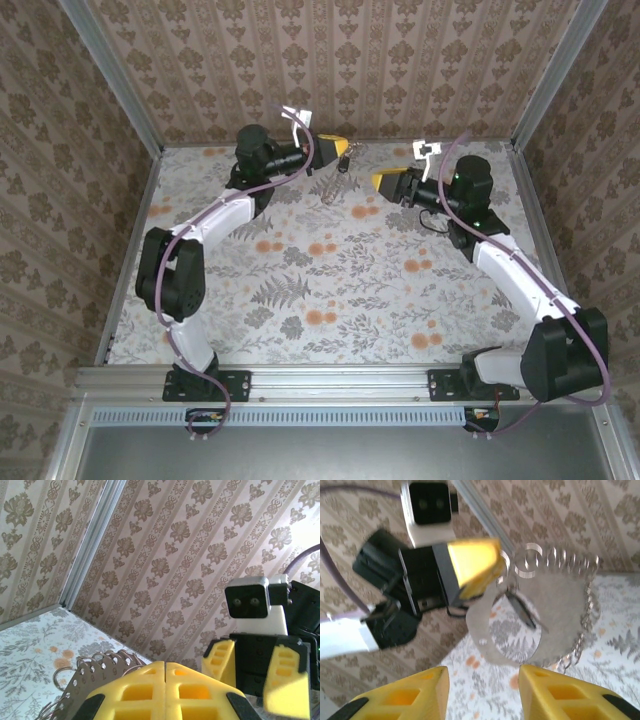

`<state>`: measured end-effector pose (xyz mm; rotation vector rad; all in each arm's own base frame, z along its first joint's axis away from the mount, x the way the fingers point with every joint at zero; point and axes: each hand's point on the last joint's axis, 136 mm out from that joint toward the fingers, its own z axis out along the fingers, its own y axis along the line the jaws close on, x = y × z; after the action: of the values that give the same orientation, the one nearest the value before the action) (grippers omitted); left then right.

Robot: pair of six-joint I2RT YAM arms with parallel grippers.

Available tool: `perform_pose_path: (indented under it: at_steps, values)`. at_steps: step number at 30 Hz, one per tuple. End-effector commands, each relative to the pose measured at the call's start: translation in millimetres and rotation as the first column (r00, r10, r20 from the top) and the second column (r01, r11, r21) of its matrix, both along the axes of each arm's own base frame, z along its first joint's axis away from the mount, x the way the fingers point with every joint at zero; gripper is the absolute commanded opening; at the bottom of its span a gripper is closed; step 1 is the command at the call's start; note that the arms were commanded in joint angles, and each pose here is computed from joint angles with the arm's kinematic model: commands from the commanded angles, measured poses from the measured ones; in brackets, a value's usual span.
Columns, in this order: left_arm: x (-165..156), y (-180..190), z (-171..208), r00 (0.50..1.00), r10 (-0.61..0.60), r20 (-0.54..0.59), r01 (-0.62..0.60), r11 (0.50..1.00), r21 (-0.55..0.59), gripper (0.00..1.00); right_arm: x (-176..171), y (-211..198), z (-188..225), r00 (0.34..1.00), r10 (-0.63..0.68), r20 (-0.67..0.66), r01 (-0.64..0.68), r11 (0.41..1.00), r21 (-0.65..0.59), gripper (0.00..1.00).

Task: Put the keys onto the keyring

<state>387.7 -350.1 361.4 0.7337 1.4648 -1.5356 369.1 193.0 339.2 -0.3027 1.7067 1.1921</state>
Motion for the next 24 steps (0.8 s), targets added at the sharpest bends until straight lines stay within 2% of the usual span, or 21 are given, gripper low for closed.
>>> perform_pose_path:
  at_steps: [1,6,10,20,24]
  values:
    - [-5,2,14,0.999,-0.018,0.036,0.02,0.998,-0.061,0.0,23,-5,28,0.998,-0.065,0.021,0.061,0.987,0.15,0.4]
    - [-5,3,15,1.0,-0.017,0.026,0.019,0.997,-0.075,0.0,47,2,30,0.999,-0.038,-0.007,0.038,0.961,0.273,0.42]
    - [-7,2,14,1.0,-0.022,0.022,0.024,0.997,-0.075,0.0,57,10,29,1.0,-0.012,-0.018,0.018,0.946,0.324,0.43]
    - [-7,-1,9,0.999,-0.028,0.016,0.029,0.997,-0.069,0.0,50,21,36,1.0,0.007,0.008,-0.009,0.941,0.339,0.39]
    - [-6,-2,8,0.999,-0.029,0.012,0.03,0.997,-0.069,0.0,47,27,39,1.0,0.026,0.016,-0.03,0.941,0.336,0.34]
